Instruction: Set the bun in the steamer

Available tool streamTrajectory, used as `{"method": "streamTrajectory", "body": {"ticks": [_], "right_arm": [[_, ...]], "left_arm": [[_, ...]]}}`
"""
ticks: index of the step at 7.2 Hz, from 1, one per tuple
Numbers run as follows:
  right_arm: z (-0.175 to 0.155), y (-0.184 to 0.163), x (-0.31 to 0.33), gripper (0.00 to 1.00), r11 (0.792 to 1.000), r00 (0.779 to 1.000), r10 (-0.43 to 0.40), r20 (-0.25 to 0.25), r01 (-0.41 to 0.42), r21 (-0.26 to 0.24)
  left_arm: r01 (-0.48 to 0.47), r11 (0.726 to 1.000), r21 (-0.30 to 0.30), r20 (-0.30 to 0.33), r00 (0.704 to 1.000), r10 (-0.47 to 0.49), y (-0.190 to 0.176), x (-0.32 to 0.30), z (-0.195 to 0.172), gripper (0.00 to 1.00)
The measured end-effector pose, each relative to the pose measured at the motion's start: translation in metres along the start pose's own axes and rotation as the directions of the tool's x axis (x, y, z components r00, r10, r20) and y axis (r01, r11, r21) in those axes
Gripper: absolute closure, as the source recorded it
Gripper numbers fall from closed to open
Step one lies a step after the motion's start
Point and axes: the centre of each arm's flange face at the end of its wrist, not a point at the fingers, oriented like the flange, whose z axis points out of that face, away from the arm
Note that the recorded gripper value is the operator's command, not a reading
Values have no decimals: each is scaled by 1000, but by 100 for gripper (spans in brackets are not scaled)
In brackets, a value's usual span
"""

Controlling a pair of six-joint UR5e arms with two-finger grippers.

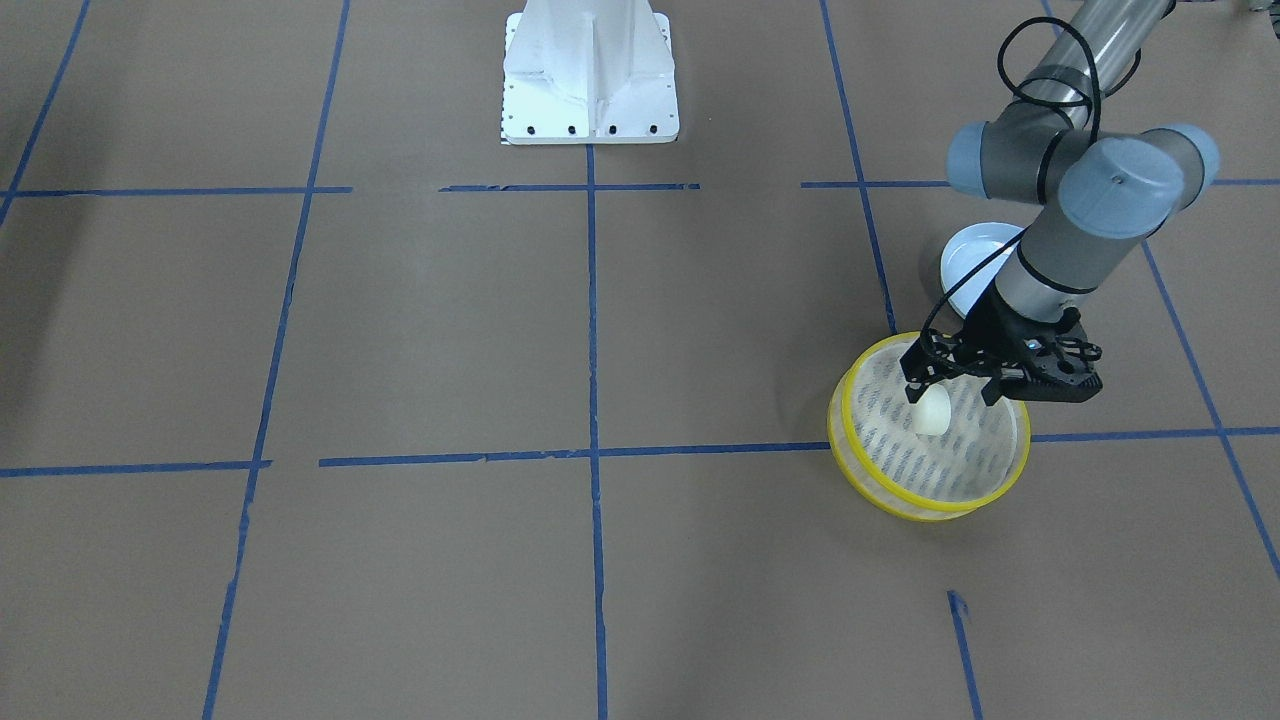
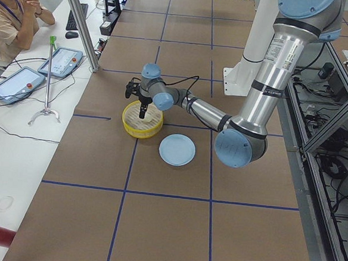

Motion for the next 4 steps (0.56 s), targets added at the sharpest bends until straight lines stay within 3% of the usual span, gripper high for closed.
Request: {"method": "streamTrajectory", "body": {"ticks": [2,4], "right_arm": [[0,0,0,0,1000,1000,0,0,0,0],[0,0,0,0,1000,1000,0,0,0,0]], "left_arm": [[-106,994,3,86,991,106,-21,-40,-74,0],[-138,990,-43,82,987,141,-16,-152,-130,0]]}}
